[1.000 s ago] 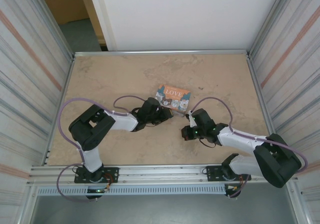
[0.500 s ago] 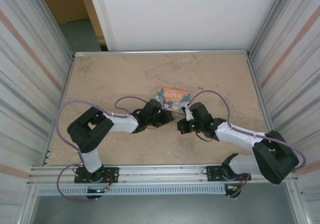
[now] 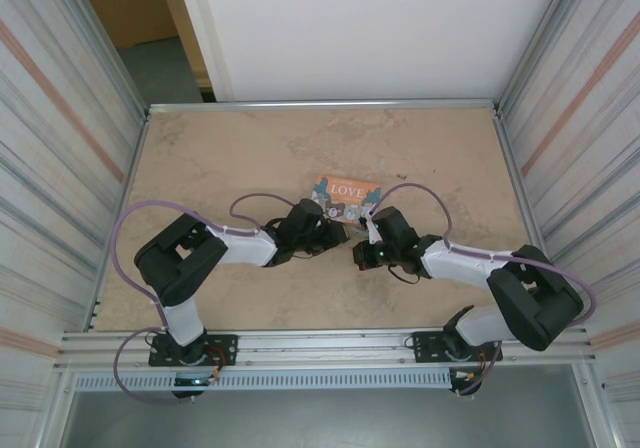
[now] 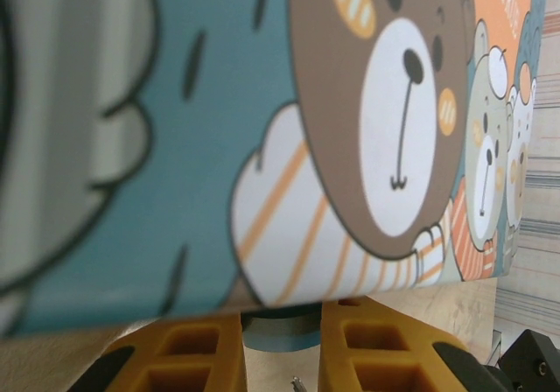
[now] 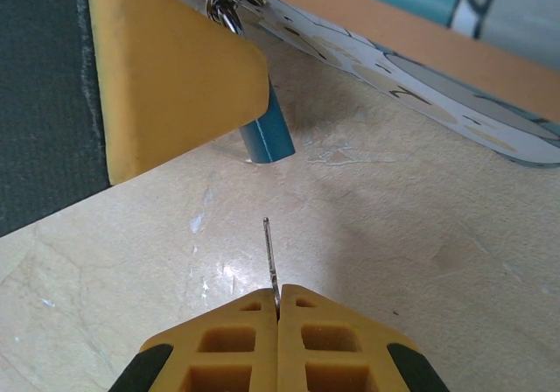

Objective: Unlock the padlock with the key

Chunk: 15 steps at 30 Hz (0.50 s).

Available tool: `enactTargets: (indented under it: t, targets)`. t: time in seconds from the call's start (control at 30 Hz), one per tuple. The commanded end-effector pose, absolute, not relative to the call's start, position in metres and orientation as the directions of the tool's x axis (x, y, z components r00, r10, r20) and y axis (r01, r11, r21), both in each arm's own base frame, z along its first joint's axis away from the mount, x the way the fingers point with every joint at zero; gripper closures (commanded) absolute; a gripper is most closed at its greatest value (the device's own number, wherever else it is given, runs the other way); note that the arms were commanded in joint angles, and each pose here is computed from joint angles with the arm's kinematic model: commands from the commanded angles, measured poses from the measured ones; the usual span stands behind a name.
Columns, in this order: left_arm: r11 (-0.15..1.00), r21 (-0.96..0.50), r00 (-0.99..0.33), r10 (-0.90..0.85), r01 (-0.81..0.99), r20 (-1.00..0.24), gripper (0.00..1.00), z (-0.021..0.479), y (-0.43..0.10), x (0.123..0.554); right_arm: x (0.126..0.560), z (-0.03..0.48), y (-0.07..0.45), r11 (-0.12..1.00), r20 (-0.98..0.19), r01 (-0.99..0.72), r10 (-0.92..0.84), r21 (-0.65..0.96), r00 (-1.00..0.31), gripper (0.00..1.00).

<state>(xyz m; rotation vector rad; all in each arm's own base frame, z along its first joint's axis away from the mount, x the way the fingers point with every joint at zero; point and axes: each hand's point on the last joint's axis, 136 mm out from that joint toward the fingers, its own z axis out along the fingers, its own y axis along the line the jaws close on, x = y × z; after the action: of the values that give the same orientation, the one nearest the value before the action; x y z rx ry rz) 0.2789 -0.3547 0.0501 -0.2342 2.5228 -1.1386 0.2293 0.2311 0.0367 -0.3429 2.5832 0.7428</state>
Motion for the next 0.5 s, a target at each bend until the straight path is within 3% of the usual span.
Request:
enactTargets:
  t: [0.0, 0.47]
  targets:
    - [0.641, -0.767, -0.915, -0.303, 0.011, -0.267, 0.89, 0.066, -0.355, 0.276, 0.242, 0.046, 0.239, 0.822, -0.514, -0.379, -0.125, 0.425, -0.849, 1.0]
    - [0.641, -0.767, -0.916, -0.301, 0.01, -0.264, 0.9, 0.065, -0.355, 0.275, 0.255, 0.047, 0.243, 0.824, -0.534, -0.379, -0.112, 0.421, -0.838, 1.0]
